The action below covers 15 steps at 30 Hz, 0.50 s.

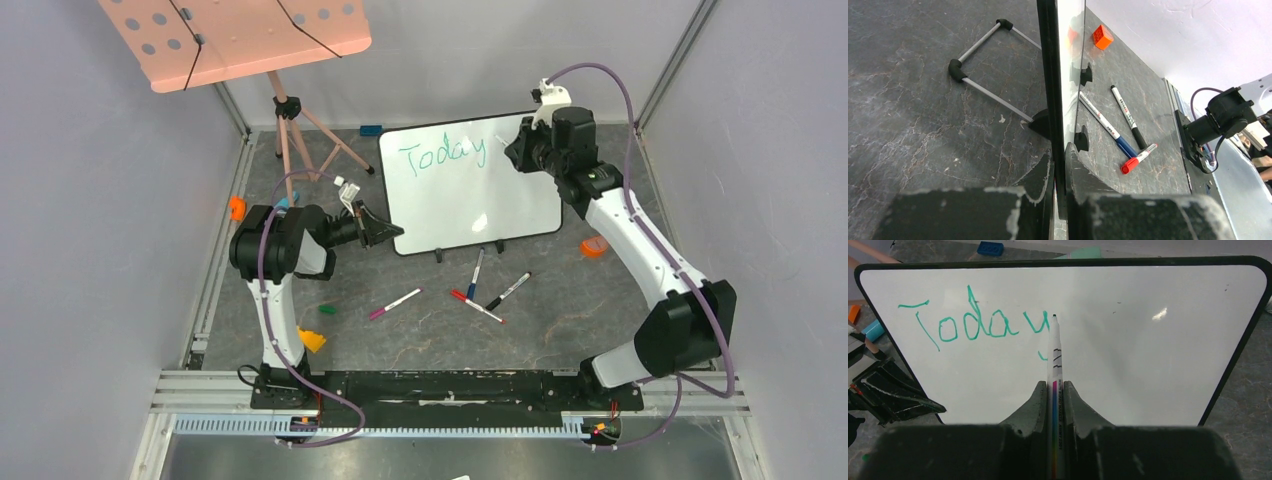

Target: Write a sentence on the whiteboard

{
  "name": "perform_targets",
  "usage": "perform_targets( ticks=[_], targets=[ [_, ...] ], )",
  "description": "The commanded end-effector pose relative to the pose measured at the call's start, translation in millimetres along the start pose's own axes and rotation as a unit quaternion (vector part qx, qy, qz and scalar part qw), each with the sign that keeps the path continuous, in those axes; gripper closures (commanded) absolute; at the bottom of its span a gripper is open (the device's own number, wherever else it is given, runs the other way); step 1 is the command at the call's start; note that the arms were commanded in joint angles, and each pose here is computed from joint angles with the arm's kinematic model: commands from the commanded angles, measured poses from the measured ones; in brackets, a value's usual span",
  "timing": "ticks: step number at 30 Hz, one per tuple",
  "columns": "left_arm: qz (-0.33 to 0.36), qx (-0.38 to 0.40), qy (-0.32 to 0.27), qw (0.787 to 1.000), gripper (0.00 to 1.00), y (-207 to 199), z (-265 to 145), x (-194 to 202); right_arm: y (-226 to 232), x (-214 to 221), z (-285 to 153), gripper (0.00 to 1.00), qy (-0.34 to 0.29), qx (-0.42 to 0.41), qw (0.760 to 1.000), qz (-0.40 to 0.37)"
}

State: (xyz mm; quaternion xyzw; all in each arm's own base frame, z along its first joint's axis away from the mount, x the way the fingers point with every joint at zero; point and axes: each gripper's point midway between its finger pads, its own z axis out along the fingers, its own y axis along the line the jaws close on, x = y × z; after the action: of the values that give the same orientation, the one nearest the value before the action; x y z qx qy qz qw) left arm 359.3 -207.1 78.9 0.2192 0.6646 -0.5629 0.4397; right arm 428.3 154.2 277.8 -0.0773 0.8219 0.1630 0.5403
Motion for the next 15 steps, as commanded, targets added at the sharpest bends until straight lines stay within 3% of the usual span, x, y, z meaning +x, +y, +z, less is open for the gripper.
perform_targets(
  ticks=[1,15],
  targets=[
    [0.068,0.031,-0.002,0.997,0.98,-2,4,-7,3,-27,10,1.00,-0.028,-0.008,1.000,0.001],
    [0.068,0.030,-0.002,0.997,0.98,-2,4,-7,1,-28,28,1.00,-0.029,-0.019,0.999,-0.003]
  ],
)
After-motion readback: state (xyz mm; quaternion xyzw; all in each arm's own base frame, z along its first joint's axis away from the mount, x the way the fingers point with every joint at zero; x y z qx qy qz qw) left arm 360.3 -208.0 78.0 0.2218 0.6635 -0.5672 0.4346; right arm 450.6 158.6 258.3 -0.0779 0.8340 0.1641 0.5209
